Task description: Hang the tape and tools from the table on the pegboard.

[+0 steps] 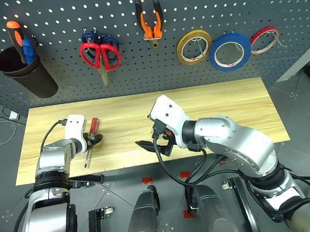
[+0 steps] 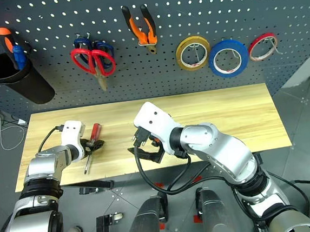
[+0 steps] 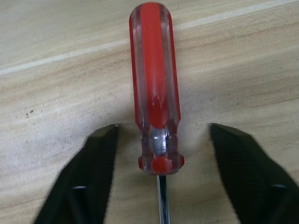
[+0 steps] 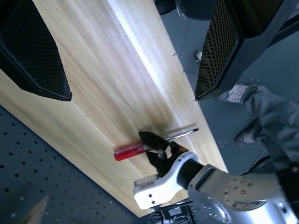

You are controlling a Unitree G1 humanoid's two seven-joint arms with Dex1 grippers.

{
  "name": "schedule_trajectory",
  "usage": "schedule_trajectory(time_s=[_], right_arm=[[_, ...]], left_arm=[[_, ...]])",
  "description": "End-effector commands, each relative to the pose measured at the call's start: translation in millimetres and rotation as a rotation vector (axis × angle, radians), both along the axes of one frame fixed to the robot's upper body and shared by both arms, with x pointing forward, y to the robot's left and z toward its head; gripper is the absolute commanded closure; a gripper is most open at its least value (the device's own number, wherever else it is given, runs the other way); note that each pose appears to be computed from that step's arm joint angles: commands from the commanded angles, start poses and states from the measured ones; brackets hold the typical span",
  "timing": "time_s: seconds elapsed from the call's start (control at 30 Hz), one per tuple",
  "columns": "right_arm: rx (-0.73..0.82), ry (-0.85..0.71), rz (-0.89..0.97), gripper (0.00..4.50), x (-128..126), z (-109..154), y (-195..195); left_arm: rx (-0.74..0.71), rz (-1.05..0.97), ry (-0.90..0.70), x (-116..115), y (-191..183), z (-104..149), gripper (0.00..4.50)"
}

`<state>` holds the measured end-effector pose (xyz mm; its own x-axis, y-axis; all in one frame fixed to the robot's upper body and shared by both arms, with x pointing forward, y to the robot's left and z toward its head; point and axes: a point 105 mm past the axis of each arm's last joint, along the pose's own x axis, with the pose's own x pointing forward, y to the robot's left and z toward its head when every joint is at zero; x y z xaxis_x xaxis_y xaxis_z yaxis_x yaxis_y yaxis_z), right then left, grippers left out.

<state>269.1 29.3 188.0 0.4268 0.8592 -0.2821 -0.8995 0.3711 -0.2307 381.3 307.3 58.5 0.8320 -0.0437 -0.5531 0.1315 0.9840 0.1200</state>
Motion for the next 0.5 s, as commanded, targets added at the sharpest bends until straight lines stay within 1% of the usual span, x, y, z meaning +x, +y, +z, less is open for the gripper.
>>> schedule_trajectory(time_s=[0.03, 0.13, 0.17, 0.2, 0.3, 0.37, 0.5], right_arm=[[0.029, -0.052, 0.063, 0.0, -10, 11, 6], [0.028, -0.067, 0.054, 0.0, -6, 12, 4], [0.032, -0.072, 0.046, 0.0, -4, 13, 3], [0.035, -0.077, 0.039, 0.0, -2, 13, 1], [0.063, -0.118, 0.02, 0.0, 3, 20, -6], [0.073, -0.138, 0.007, 0.0, 6, 21, -11], [0.087, -0.174, -0.017, 0.0, 9, 22, -18]], left_arm=[[0.057, 0.023, 0.015, -4, 13, -5, 2.51], [0.099, 0.0, -0.044, -2, 16, 5, 3.49], [0.123, -0.022, -0.066, -2, 16, 9, 3.64], [0.123, -0.035, -0.078, -4, 16, 11, 3.63], [0.185, -0.032, -0.193, -12, 22, 29, 3.63], [0.197, -0.01, -0.269, -19, 23, 38, 3.63], [0.247, 0.028, -0.487, -47, 19, 62, 3.63]])
